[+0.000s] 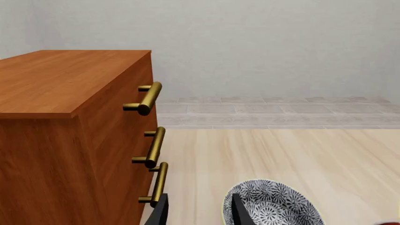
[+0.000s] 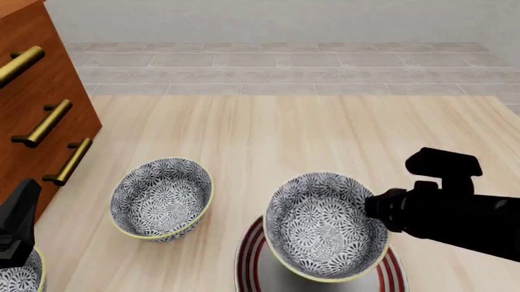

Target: Pick up the bowl and put it in the front on the plate.

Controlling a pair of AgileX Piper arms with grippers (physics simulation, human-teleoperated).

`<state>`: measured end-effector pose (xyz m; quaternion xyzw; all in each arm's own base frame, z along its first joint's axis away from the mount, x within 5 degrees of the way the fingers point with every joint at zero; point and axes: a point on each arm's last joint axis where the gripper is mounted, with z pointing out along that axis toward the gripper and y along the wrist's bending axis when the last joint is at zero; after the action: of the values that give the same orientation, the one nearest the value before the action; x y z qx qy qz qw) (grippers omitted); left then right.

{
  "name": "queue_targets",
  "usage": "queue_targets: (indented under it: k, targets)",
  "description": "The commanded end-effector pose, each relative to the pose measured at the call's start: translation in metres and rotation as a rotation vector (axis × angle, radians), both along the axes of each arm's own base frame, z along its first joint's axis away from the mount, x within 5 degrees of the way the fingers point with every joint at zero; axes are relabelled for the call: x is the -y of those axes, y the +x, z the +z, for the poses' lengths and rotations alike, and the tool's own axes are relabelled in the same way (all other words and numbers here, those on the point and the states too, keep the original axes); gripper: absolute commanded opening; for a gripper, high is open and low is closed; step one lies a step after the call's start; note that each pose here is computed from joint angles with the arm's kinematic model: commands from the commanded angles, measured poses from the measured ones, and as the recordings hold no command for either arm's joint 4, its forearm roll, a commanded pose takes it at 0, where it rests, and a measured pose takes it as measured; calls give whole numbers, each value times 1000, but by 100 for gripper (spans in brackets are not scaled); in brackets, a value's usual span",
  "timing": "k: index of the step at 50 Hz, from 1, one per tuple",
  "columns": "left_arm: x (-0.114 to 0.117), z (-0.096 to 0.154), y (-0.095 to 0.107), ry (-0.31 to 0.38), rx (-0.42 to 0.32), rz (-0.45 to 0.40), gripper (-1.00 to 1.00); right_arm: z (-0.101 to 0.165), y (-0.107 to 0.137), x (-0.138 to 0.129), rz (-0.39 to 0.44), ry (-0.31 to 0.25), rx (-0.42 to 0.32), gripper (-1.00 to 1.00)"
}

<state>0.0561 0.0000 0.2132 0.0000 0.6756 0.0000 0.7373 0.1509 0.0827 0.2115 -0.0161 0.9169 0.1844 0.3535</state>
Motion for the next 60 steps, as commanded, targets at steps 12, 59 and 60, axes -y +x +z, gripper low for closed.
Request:
queue_targets:
  k: [12, 59, 60]
  targets:
    - [0, 0, 0, 0, 0, 0, 100, -7, -6, 3, 2, -7, -18, -100]
    - [0, 0, 0, 0, 0, 0, 100, -31, -12, 0, 25, -11, -42, -100]
    - [0, 0, 0, 0, 0, 0, 100, -31, -12, 1, 24, -12, -42, -100]
